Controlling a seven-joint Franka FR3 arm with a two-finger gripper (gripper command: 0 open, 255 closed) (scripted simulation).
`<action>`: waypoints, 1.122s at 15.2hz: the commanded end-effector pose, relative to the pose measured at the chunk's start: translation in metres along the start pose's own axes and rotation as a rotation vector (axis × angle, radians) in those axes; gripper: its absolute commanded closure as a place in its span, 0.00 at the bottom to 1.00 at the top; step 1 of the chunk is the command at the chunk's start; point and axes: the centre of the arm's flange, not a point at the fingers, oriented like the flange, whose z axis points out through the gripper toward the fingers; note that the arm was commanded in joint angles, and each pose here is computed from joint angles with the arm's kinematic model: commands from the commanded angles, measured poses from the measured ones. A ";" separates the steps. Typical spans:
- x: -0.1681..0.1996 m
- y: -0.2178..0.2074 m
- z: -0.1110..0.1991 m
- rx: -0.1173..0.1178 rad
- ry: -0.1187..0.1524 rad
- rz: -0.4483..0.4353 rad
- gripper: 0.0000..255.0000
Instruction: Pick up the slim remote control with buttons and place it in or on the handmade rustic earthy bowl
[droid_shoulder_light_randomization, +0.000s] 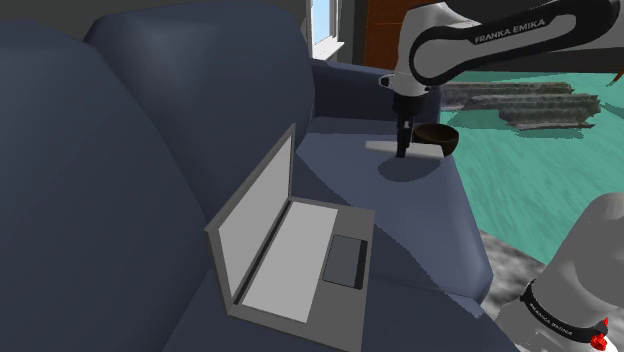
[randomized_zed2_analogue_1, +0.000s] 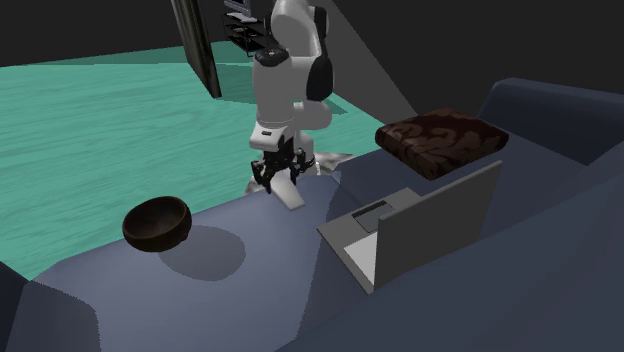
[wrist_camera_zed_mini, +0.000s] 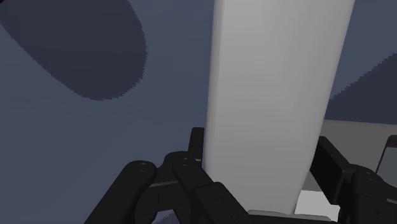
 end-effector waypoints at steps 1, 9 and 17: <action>-0.010 0.023 0.002 0.000 0.000 -0.001 1.00; -0.053 0.119 0.003 0.000 0.000 -0.001 1.00; -0.096 0.215 0.005 0.000 0.000 -0.001 1.00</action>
